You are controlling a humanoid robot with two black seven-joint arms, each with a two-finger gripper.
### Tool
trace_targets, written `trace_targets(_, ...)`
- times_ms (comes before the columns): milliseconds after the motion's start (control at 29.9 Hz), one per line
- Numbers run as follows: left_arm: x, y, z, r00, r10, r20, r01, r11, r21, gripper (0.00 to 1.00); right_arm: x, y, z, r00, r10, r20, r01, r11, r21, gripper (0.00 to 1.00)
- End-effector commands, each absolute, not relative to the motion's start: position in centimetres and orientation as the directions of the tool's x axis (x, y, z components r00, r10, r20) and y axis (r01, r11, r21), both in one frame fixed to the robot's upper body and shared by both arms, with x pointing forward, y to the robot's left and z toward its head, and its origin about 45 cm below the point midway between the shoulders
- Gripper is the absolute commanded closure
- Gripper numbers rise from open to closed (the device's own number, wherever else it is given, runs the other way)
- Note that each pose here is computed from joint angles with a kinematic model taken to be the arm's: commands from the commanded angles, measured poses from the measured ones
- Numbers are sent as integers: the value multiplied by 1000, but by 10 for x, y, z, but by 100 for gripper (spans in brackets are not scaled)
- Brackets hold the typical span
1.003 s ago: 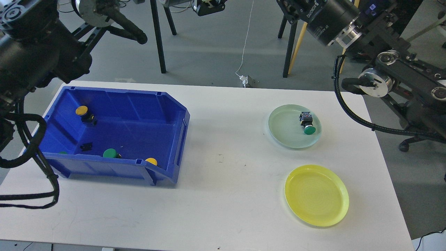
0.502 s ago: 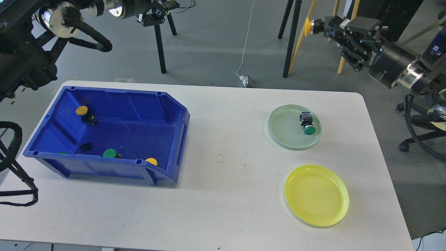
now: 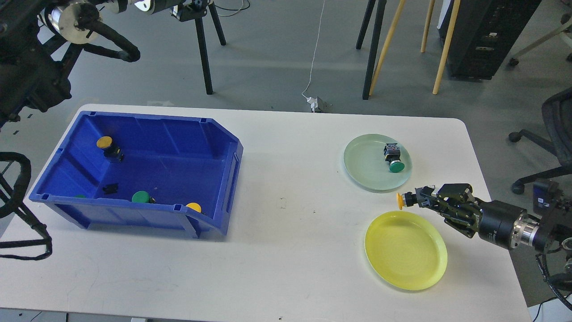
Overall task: Pass button and place on color plate
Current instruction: 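Lower the yellow button onto the yellow plate and release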
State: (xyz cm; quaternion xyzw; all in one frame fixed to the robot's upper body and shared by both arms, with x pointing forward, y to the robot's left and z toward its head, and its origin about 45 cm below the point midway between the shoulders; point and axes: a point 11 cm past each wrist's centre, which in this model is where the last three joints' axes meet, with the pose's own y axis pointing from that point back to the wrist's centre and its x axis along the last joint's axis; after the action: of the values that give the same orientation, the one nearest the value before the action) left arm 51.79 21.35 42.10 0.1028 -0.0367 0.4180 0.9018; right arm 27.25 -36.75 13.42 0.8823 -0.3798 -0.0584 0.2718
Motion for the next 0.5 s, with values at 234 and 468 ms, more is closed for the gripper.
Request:
trace_targets(234,519,214,422,644,750,147,-764,629,143,1,263,-339,101,738,-674,44,-572,-589,570,53)
trace_targets(468,520,218,420,636,758,143,-771,619,149,1,265,-334,104,745,-666,33,-564,-604,563,31)
